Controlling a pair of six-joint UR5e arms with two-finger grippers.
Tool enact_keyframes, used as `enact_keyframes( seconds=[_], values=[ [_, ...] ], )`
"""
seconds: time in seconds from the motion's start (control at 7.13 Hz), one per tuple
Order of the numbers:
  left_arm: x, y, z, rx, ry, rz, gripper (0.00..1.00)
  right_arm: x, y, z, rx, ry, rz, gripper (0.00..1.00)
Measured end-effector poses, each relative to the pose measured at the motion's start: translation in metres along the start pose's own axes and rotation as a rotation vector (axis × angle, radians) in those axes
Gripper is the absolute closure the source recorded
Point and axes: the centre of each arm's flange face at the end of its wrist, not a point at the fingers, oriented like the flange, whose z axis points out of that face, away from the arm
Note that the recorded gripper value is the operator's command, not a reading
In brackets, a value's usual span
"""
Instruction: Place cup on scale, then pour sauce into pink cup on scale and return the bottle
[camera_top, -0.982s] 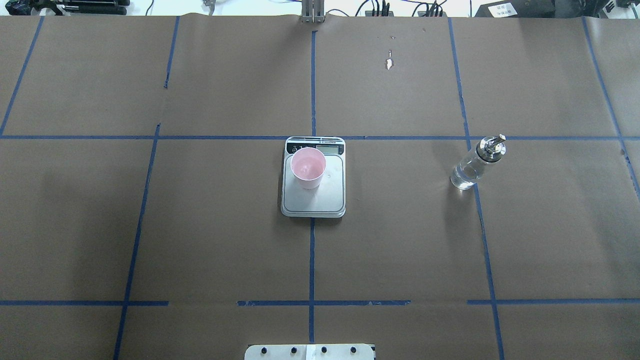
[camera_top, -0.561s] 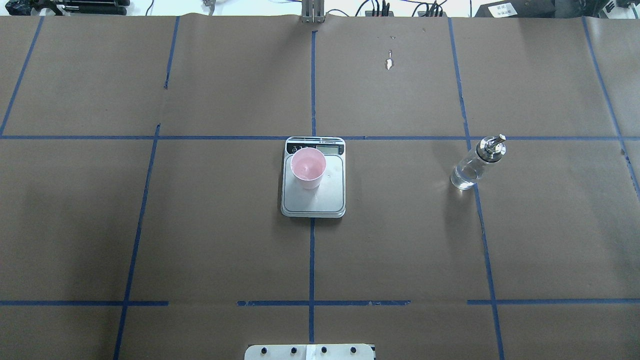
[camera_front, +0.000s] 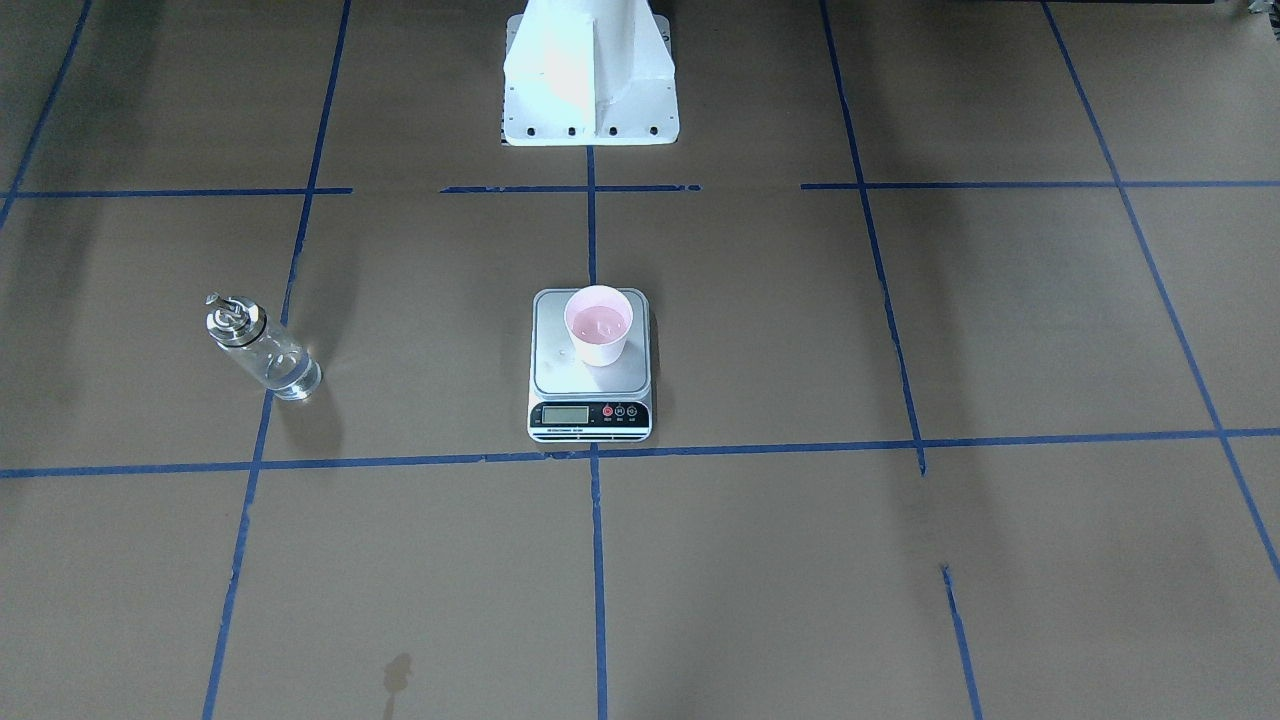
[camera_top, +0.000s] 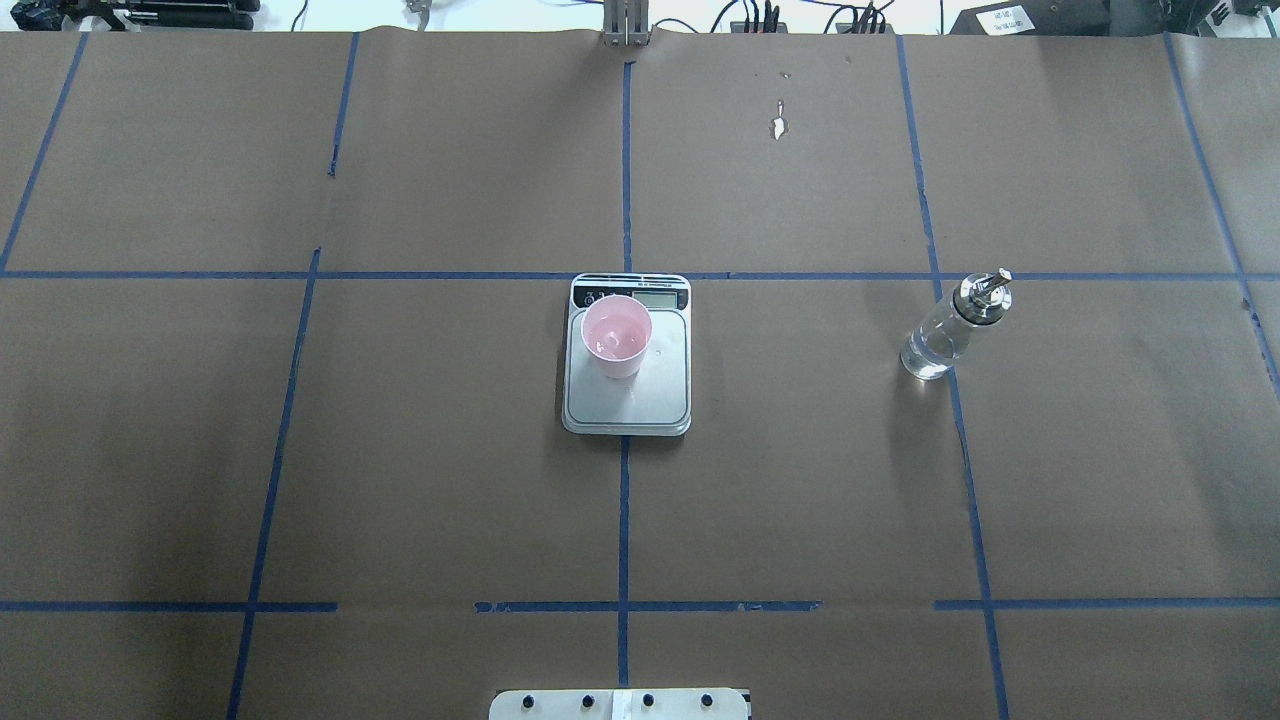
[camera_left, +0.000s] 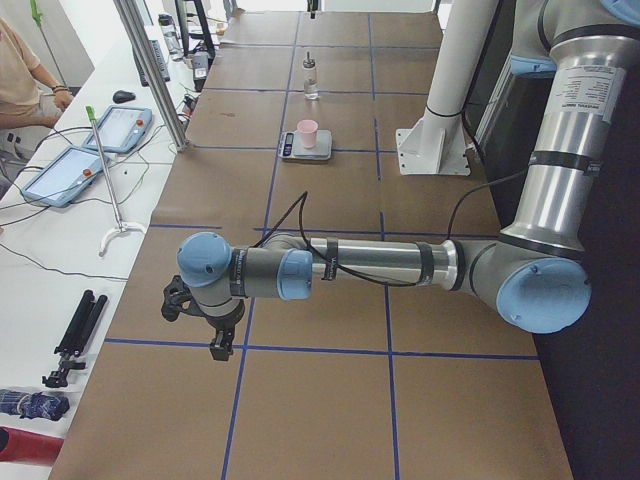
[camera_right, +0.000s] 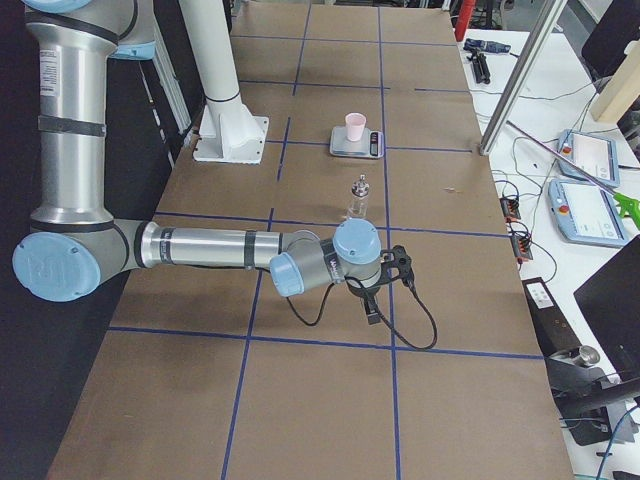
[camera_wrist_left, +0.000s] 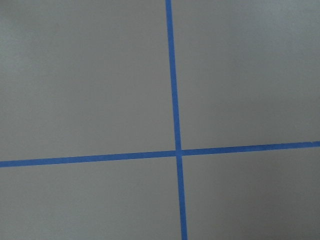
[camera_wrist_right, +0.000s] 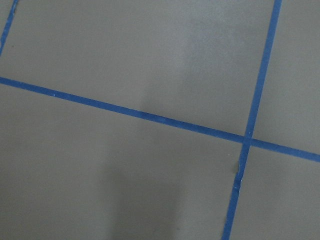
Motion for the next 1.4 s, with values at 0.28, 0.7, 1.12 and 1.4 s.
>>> enact_keyframes(
  seconds=[0.28, 0.7, 1.12, 1.4],
  values=[
    [0.018, -0.007, 0.019, -0.024, -0.005, -0.045, 0.0, -0.007, -0.023, -0.008, -0.121, 0.036, -0.051, 0.0],
    [0.047, -0.009, 0.036, -0.056, 0.002, -0.017, 0.0, 0.002, -0.025, -0.016, -0.185, 0.062, -0.124, 0.0],
    [0.055, -0.005, 0.031, -0.093, 0.002, 0.051, 0.0, 0.006, -0.022, -0.02, -0.185, 0.052, -0.11, 0.0],
    [0.06, -0.003, 0.027, -0.087, 0.004, 0.065, 0.0, 0.004, -0.024, -0.023, -0.176, 0.048, -0.114, 0.0]
  ],
)
